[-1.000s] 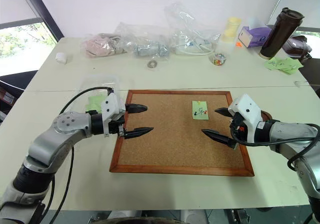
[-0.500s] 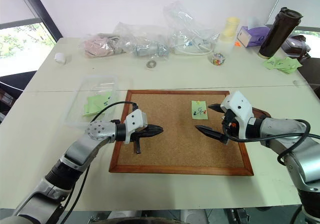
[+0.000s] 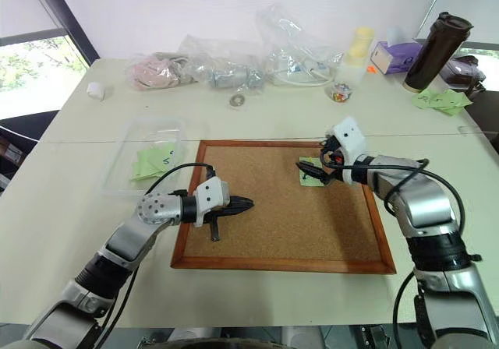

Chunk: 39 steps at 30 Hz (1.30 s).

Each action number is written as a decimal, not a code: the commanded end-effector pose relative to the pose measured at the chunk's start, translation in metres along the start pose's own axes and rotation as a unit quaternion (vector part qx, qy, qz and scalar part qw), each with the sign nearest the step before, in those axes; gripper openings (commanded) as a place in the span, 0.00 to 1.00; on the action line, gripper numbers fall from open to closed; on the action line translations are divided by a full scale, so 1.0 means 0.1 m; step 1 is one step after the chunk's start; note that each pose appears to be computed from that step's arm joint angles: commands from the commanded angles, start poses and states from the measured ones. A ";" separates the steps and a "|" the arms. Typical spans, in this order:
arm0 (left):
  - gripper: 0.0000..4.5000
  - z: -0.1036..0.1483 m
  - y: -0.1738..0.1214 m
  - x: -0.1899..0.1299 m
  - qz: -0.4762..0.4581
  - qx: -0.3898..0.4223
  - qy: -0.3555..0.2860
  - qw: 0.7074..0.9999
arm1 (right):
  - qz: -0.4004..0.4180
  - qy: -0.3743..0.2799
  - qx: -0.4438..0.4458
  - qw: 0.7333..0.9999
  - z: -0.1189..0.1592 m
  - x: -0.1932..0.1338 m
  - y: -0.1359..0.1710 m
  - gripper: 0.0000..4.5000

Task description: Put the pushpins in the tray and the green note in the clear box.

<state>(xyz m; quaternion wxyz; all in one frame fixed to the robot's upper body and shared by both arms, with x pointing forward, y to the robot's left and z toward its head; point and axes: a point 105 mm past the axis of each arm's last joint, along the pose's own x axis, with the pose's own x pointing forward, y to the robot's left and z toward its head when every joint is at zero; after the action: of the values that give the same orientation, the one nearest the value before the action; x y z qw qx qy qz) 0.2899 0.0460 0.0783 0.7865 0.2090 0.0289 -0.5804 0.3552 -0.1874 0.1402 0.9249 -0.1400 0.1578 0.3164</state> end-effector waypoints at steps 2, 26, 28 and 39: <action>0.01 -0.20 -0.05 -0.01 0.001 -0.017 0.036 0.999 | -0.013 -0.006 -0.016 1.000 0.08 0.06 -0.09 1.00; 0.00 -0.22 -0.05 -0.02 0.019 -0.017 0.039 0.999 | -0.018 0.050 0.000 0.999 -0.14 0.20 -0.15 0.01; 0.00 -0.22 -0.05 -0.02 0.019 -0.016 0.039 0.999 | -0.018 0.050 -0.005 0.999 -0.12 0.15 -0.15 0.01; 0.00 -0.21 -0.07 0.00 0.012 -0.013 0.038 0.999 | -0.043 -0.018 0.010 0.999 0.26 -0.14 -0.22 0.01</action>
<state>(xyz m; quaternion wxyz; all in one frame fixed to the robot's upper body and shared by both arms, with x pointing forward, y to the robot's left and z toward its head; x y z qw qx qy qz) 0.2876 0.0436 0.0774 0.7936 0.2135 0.0194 -0.5695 0.3638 -0.1961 0.1296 0.9265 -0.1239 0.2018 0.2924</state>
